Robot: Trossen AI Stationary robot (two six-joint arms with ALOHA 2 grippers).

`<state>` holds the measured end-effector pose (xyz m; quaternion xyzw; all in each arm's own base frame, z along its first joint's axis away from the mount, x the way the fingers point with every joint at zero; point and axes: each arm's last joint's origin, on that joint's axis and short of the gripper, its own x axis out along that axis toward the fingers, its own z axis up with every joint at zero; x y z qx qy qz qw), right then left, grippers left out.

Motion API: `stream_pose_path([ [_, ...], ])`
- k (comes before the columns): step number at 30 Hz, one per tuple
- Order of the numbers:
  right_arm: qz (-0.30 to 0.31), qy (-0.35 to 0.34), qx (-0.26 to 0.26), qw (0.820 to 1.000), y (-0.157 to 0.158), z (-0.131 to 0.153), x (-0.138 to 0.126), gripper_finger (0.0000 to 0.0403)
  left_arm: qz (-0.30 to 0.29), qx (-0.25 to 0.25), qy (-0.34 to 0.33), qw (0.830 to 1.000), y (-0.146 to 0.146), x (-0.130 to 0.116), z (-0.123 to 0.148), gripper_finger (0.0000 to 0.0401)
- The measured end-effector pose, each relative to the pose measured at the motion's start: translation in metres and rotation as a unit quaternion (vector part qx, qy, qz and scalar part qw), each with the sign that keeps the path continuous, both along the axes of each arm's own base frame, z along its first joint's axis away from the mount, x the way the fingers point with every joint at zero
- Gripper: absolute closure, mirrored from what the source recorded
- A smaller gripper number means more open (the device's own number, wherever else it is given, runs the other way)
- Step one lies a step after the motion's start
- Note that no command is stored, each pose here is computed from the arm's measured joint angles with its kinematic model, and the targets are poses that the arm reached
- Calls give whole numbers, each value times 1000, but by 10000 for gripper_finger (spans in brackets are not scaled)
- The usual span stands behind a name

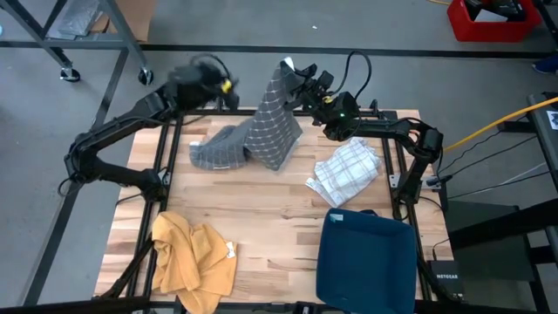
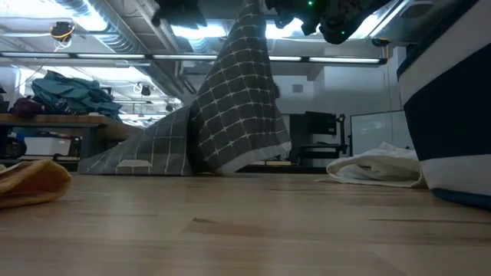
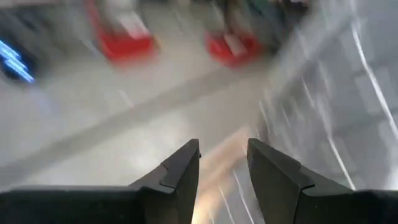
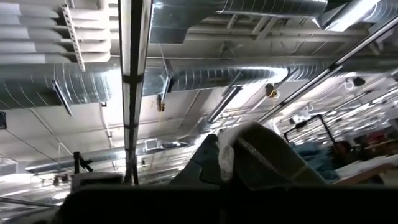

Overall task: Fold towel
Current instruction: Fold the gray kitchen towel

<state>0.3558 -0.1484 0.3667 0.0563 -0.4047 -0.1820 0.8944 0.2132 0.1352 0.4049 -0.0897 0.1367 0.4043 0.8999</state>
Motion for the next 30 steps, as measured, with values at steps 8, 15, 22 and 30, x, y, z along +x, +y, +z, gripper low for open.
stream_pose_path([
  [8, 15, 24, -35, 999, 2, -1, 2, 402, -90, -185, 164, 965, -33, 29, -57, 274],
  [15, 50, 19, -48, 997, 4, 1, 1, 402, -96, -234, 199, 947, -53, 82, -102, 274],
  [22, 53, -18, -80, 995, 13, 28, -19, 402, -65, -204, 162, 963, -78, 118, -122, 274],
  [30, 40, 12, -152, 987, 25, 56, -40, 402, 91, -158, 208, 961, -109, 81, -115, 274],
])
